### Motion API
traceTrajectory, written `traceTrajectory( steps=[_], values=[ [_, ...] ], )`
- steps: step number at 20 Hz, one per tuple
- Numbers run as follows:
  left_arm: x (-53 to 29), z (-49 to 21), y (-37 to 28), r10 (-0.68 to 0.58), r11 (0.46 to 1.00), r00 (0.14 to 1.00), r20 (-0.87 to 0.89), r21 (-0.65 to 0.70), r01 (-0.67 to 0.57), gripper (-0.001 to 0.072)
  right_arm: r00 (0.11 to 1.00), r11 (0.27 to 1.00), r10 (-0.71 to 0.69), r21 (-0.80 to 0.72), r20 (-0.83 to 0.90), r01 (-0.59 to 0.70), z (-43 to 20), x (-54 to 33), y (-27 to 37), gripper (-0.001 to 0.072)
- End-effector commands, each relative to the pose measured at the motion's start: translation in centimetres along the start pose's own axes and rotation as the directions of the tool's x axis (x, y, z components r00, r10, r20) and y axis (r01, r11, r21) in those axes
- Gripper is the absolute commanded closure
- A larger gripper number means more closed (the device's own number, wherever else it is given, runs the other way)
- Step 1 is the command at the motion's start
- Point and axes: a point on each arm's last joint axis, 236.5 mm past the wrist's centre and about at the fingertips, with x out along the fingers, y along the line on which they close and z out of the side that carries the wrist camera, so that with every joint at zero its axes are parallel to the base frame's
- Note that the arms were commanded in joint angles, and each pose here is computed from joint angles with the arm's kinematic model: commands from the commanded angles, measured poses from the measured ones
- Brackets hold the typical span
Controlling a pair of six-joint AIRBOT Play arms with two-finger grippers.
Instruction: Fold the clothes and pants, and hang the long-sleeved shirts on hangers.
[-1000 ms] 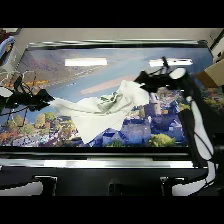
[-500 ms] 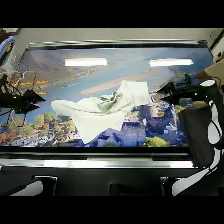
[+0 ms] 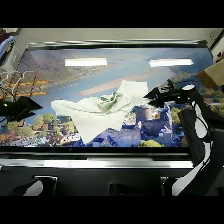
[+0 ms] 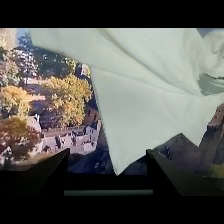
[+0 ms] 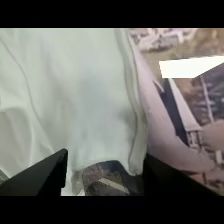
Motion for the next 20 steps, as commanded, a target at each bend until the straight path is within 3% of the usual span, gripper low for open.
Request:
traceTrajectory(
  steps=[1, 2, 3, 10, 20],
  values=[
    [1.4, -4.5, 0.5, -0.029, 0.999, 0.997, -0.078, -0.043, 0.025, 0.0156, 0.999, 0.999, -0.032, -0.015, -0.003, 0.032, -0.3, 1.8, -0.2, 0.0383],
    [2.6, -6.1, 0.4, -0.066, 0.995, 0.992, -0.109, -0.081, 0.057, 0.0156, 1.000, 0.999, -0.030, -0.015, -0.004, 0.030, -0.3, 1.9, -0.1, 0.0491],
    [4.2, -7.8, 0.4, -0.110, 0.988, 0.984, -0.140, -0.126, 0.092, 0.0156, 1.000, 1.000, -0.028, -0.014, -0.005, 0.028, -0.3, 1.9, -0.1, 0.0674],
    [15.0, -16.7, -1.8, -0.226, 0.955, 0.949, -0.219, -0.244, 0.171, 0.0156, 1.000, 0.997, -0.010, -0.078, 0.010, 0.011, -0.8, -0.7, 3.2, 0.0678],
    [21.2, -19.1, -1.6, -0.150, 0.960, 0.959, -0.241, -0.269, 0.083, 0.0157, 1.000, 0.987, 0.015, -0.157, -0.006, -0.016, -2.8, -4.0, 7.4, 0.0678]
  ],
)
